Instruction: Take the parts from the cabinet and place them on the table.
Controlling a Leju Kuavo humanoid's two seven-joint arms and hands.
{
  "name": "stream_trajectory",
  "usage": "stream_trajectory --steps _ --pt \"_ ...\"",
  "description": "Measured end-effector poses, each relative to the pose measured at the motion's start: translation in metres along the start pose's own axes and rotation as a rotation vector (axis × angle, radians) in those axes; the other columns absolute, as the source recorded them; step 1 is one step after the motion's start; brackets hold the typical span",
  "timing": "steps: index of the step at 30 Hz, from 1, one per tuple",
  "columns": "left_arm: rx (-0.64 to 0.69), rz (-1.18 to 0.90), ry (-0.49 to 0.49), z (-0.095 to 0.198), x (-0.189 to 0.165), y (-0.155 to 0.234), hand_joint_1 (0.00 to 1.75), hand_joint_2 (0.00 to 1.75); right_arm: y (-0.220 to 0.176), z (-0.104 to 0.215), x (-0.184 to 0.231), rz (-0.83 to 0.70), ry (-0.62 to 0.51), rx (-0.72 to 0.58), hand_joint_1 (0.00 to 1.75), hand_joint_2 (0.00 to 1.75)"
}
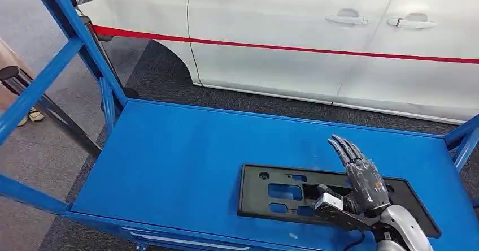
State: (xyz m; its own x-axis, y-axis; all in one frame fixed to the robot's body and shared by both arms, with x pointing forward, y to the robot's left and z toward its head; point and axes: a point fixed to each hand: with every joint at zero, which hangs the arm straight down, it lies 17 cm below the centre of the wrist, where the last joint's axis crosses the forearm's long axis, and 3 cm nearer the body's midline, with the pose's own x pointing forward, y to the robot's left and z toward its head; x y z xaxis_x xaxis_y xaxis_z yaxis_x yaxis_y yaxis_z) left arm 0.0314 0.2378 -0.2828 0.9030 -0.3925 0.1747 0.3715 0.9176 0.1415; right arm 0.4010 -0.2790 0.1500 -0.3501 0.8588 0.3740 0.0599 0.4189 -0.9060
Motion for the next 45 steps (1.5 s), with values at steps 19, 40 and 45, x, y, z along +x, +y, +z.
stream_trajectory --steps 19,40,45 --pt "0.000 0.024 0.015 0.002 -0.006 -0.005 0.00 0.00 -0.010 0.042 0.005 -0.027 0.005 0.006 0.00 1.75" --pt "-0.011 0.037 0.024 0.007 -0.010 -0.005 0.00 0.00 -0.016 0.111 0.024 -0.097 0.022 0.100 0.00 1.75" --pt "0.006 0.046 0.010 0.008 -0.005 0.001 0.00 0.00 -0.016 0.113 0.023 -0.082 0.016 0.112 0.00 1.75"
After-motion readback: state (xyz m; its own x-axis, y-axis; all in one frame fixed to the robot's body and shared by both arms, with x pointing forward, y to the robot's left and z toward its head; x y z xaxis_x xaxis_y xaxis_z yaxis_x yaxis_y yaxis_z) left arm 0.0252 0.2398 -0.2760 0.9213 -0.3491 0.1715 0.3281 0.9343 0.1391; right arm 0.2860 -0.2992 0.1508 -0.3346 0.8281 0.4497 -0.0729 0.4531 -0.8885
